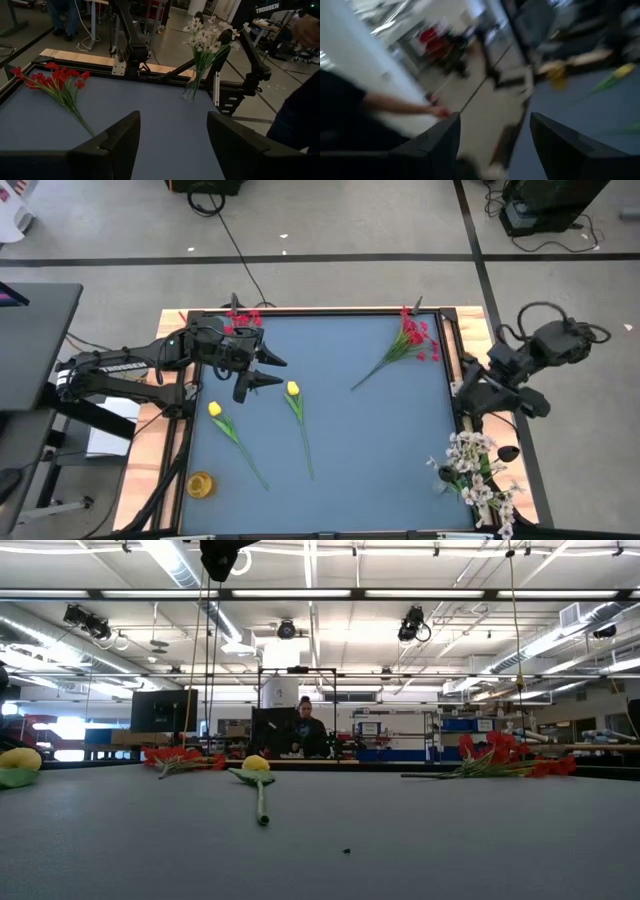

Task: Sort flowers into vase by color
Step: Put the left red flowers into the yellow vase

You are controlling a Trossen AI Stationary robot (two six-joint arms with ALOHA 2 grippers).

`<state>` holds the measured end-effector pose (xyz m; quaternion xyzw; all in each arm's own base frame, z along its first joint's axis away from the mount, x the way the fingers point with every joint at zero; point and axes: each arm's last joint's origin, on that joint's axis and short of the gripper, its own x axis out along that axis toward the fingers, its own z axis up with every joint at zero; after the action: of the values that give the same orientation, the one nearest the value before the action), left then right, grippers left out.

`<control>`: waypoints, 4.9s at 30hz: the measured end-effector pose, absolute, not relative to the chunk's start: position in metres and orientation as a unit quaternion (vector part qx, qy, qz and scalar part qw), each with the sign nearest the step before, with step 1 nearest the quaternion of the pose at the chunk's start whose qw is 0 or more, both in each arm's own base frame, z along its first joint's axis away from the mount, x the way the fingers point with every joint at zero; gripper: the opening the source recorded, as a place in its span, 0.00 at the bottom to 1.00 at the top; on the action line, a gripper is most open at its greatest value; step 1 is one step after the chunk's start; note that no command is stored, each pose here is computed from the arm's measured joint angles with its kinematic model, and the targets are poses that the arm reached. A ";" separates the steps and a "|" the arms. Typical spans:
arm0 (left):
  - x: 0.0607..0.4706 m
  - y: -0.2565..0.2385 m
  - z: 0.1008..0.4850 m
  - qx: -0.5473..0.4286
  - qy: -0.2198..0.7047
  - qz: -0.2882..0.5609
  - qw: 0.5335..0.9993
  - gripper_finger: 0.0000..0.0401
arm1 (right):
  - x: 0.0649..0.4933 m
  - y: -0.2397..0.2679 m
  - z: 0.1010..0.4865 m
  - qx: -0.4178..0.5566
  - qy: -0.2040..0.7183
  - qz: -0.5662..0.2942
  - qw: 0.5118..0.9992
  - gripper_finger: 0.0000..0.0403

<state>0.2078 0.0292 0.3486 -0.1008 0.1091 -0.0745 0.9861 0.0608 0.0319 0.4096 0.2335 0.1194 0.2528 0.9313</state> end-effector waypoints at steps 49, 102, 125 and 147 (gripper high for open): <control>0.190 0.046 0.309 -0.199 0.273 0.249 0.908 0.56 | 0.315 0.000 0.340 0.414 -0.005 -0.158 0.896 0.61; 0.178 0.160 0.130 -0.374 0.399 0.547 0.634 0.18 | 0.314 0.002 0.333 0.453 0.043 -0.136 0.880 0.57; 0.154 0.081 0.228 -0.334 0.322 0.371 0.805 0.05 | 0.309 0.042 0.331 0.443 0.047 -0.148 0.883 0.55; 0.112 -0.060 0.305 -0.229 0.155 -0.206 0.939 0.03 | 0.309 0.055 0.331 0.445 0.094 -0.062 0.888 0.55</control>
<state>0.1117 -0.0604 0.3045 -0.2294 0.1551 -0.2063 0.9385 0.3087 0.0553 0.3306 0.4453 0.0937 -0.0619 0.8883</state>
